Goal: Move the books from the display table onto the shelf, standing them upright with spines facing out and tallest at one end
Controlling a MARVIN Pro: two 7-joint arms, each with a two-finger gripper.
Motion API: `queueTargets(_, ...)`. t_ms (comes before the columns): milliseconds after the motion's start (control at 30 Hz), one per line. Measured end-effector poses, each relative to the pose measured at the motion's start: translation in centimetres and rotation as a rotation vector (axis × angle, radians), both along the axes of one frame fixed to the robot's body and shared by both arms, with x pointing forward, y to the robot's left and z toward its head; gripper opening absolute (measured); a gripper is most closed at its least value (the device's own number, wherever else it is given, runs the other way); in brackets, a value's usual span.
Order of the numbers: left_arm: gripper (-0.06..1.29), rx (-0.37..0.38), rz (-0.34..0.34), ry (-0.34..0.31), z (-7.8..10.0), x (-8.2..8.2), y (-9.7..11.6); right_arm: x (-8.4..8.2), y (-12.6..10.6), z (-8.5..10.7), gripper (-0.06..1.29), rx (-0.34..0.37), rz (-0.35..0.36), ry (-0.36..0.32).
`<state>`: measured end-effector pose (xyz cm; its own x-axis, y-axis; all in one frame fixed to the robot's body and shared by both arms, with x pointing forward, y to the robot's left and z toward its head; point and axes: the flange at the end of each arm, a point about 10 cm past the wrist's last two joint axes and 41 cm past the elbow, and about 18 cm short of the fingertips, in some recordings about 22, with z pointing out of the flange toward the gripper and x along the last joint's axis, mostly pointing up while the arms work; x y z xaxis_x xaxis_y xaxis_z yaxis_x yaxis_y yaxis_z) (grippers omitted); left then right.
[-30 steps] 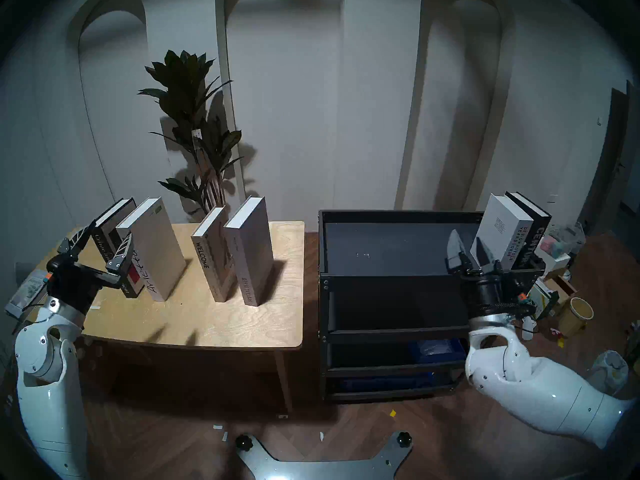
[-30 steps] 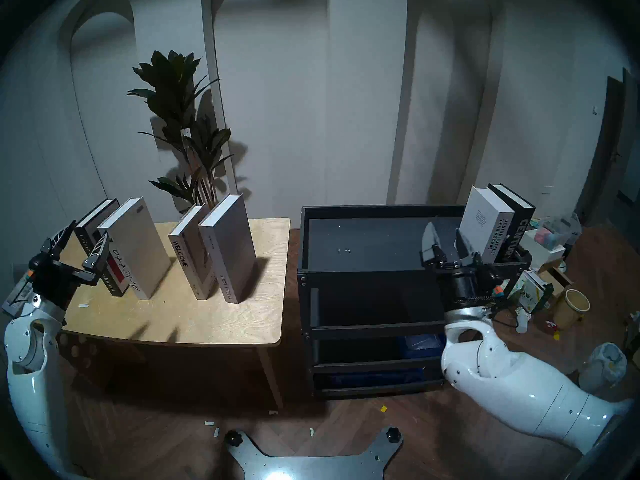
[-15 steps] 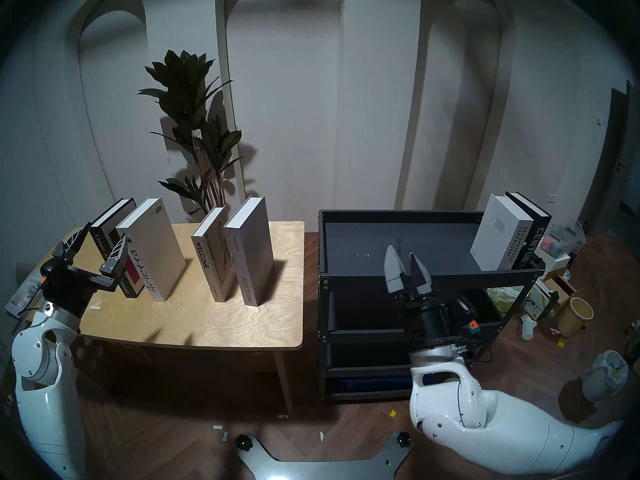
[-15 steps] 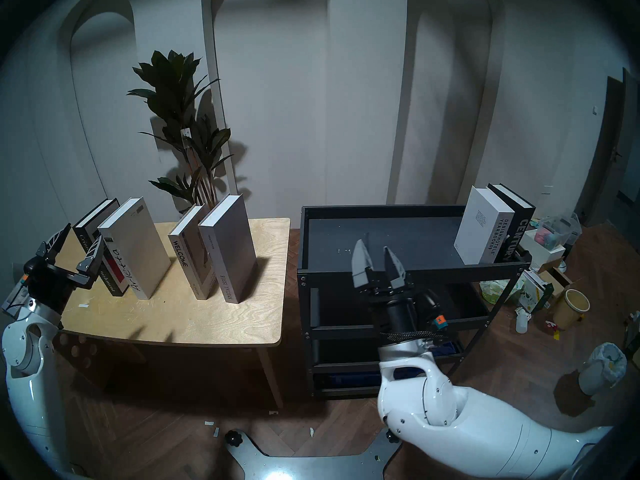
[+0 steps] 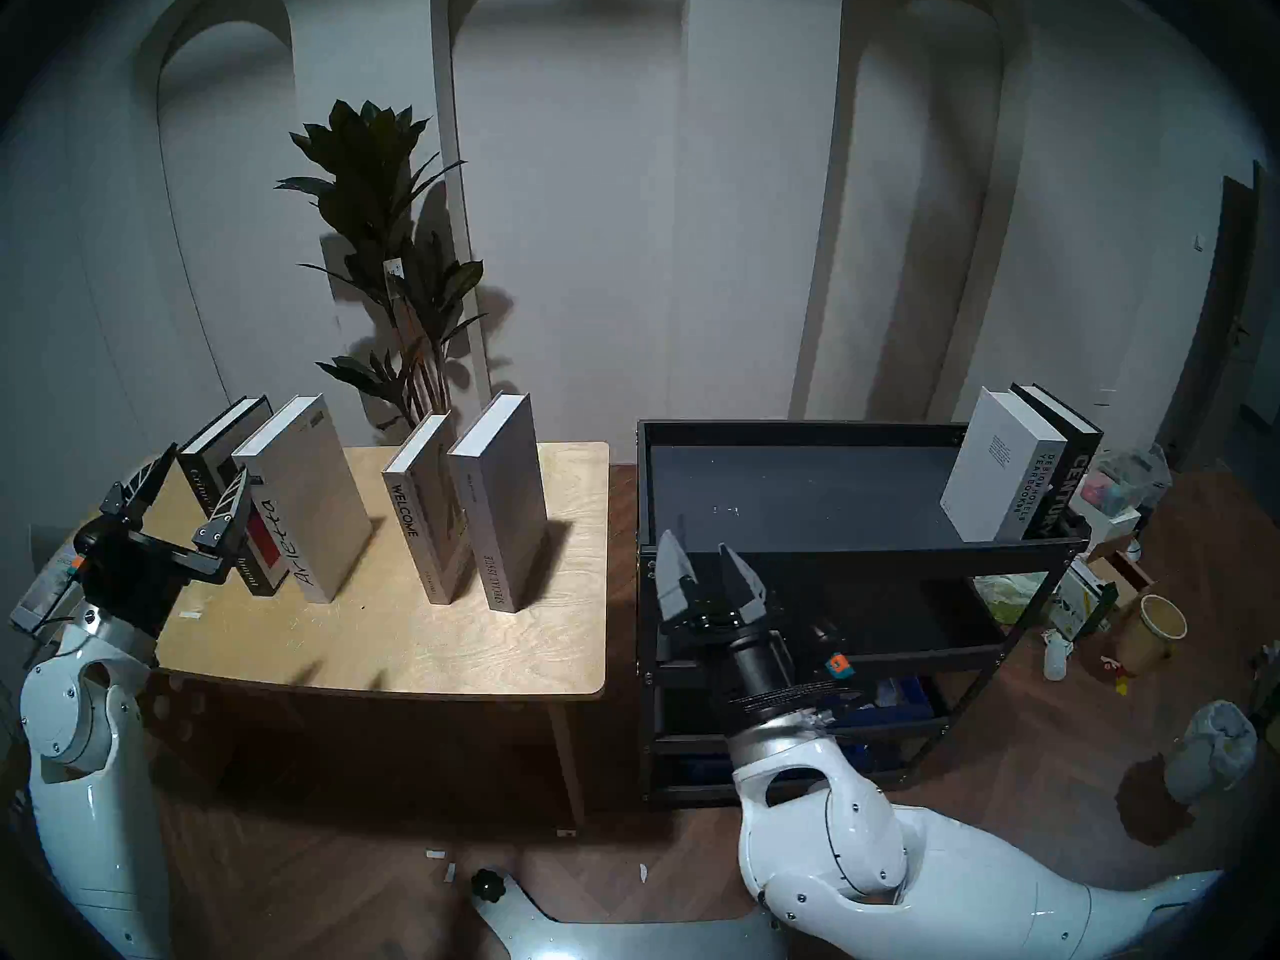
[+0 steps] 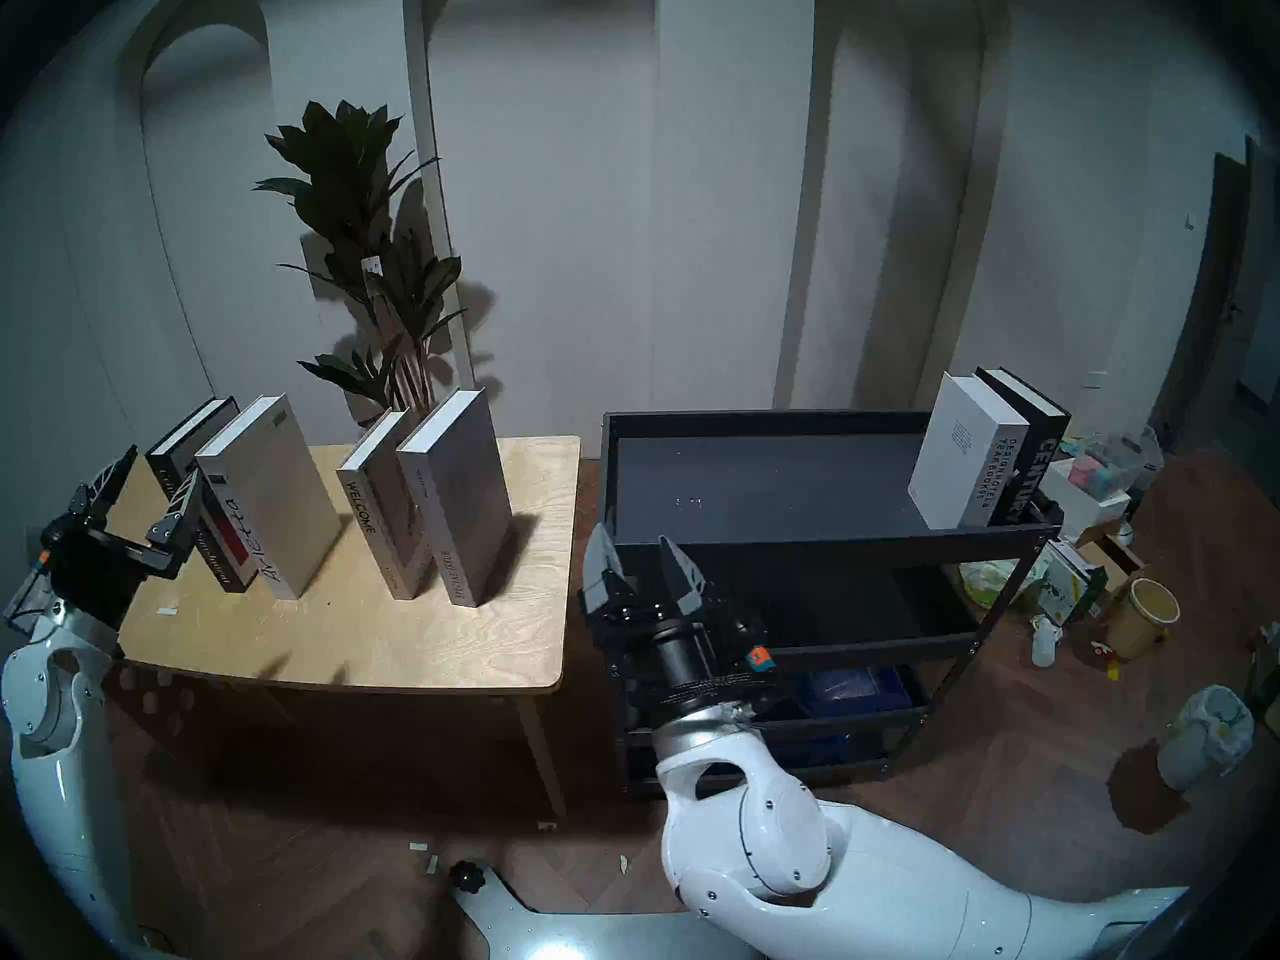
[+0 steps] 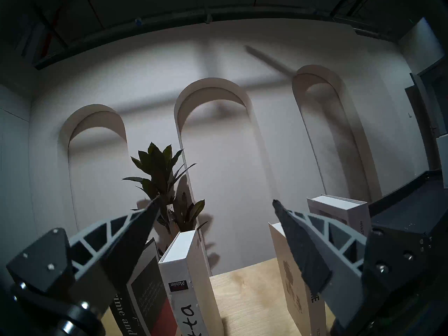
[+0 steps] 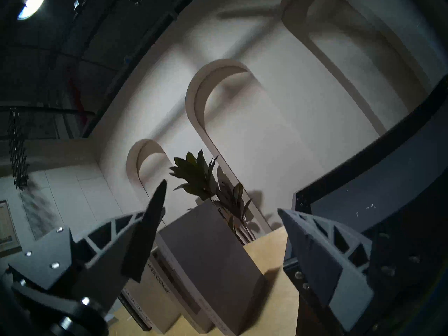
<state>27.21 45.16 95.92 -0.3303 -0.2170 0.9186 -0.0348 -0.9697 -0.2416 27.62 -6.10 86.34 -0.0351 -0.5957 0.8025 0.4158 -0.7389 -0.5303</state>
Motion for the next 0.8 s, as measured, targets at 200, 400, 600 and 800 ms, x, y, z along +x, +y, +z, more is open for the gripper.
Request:
queueTargets(200,1.24,-0.001,-0.007,-0.002,0.1,-0.1,0.0,0.6,2.2,-0.8,1.22,-0.095,0.003,0.006)
queueTargets(400,1.24,-0.002,-0.014,-0.004,0.1,-0.1,0.0,1.5,3.9,-1.0,1.22,-0.175,-0.022,-0.006)
queueTargets(600,1.24,-0.003,-0.020,-0.006,0.2,-0.2,0.0,2.5,5.2,-0.7,1.22,-0.242,-0.085,-0.024)
queueTargets(800,1.24,-0.004,-0.026,-0.008,0.2,-0.2,0.0,3.4,6.4,-0.5,1.22,-0.307,-0.170,-0.045)
